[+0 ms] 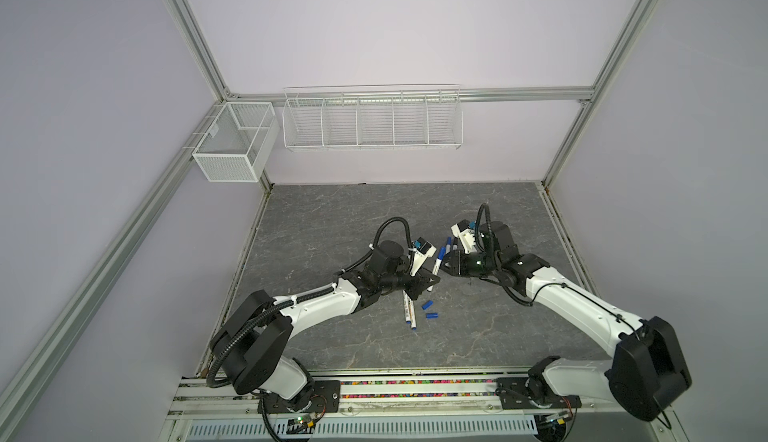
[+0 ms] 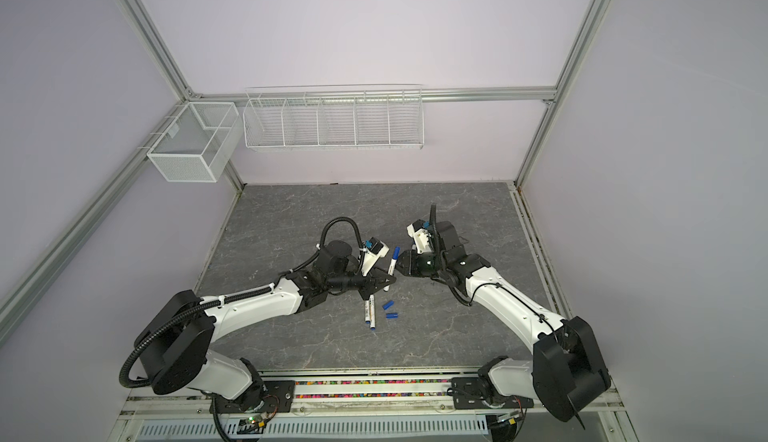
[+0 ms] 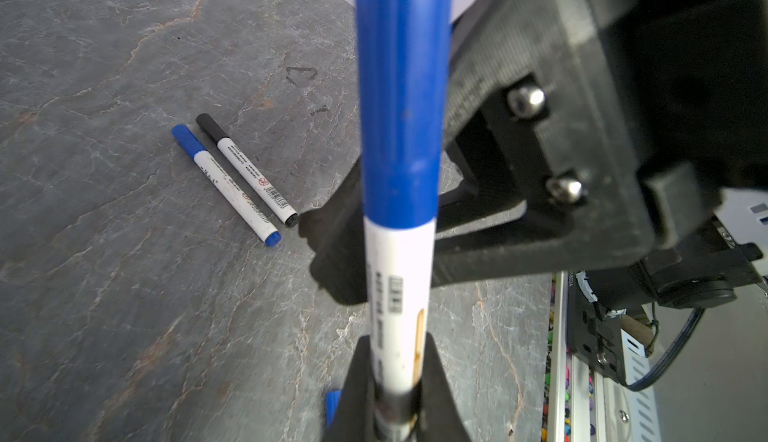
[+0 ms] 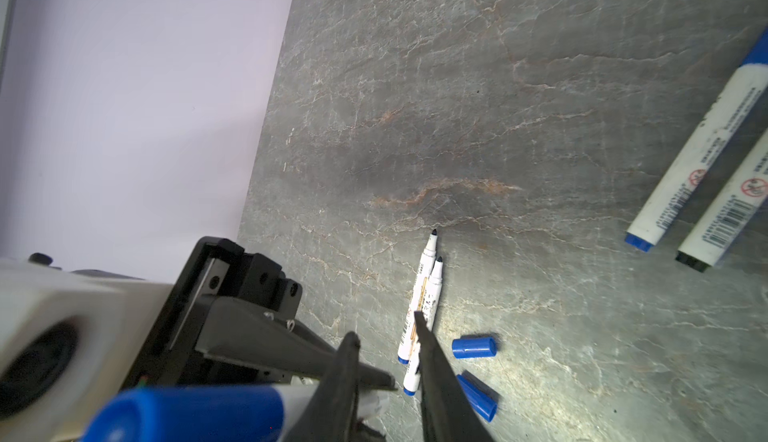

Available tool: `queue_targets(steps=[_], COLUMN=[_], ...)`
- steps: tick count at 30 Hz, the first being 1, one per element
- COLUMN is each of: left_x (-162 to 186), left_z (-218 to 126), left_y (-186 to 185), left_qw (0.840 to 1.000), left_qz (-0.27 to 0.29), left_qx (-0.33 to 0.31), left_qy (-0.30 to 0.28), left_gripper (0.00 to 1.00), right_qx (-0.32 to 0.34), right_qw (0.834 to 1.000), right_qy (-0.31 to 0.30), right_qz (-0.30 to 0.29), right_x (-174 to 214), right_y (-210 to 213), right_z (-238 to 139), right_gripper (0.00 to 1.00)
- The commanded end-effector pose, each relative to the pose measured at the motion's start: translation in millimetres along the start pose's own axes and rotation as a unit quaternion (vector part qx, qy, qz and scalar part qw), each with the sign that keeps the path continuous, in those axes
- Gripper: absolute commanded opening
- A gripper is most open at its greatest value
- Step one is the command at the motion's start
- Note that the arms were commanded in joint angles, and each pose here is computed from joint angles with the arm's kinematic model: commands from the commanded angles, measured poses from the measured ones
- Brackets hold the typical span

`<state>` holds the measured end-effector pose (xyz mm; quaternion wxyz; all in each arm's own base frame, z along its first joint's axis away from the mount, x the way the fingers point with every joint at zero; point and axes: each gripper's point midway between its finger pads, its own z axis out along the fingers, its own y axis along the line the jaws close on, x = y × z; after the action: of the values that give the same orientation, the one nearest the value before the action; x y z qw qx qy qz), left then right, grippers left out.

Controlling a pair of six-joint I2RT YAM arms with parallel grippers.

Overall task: Insert the pens into the pen caps
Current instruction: 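Open the right gripper off the blue cap and shift it along the capped marker, then grip the capped white marker with the right gripper while the left gripper releases it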

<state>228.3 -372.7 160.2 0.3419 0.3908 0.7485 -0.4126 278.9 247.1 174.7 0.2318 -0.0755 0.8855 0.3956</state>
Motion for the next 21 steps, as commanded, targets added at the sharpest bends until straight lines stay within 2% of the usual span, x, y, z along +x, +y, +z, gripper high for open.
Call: queue_targets(steps=[1,3,6,13,17,21], left_x=[-7.3,-6.2,-4.9,-6.9,-9.5,-8.8], left_z=[0.4,0.6,1.9,4.3,2.2,-0.2], left_y=[-3.3,-1.8,-0.6,-0.7,-3.9,-5.7], left_qw=[1.0,1.0,1.0,1.0,1.0,1.0], left_qz=[0.008,0.008,0.006,0.004,0.007,0.009], left_qx=[0.004,0.0,-0.001,0.004,0.008,0.01], left_qy=[-0.008,-0.006,-0.004,-0.006,-0.009,-0.009], left_gripper=[0.0,0.0,0.0,0.0,0.0,0.0], right_qx=[0.046,0.063,0.053,0.025,0.03,0.03], right_qw=[0.998,0.997,0.997,0.996,0.996,0.996], right_qy=[-0.026,-0.037,-0.038,-0.015,-0.018,-0.019], right_qz=[-0.021,-0.032,-0.051,-0.08,-0.08,-0.077], right_x=[2.5,3.6,7.8,15.6,8.2,4.7], right_y=[-9.8,-13.0,-4.2,17.6,15.8,12.4], right_z=[-18.2,-26.5,-30.4,-14.2,-4.6,5.4], right_gripper=[0.3,0.32,0.38,0.43,0.39,0.3])
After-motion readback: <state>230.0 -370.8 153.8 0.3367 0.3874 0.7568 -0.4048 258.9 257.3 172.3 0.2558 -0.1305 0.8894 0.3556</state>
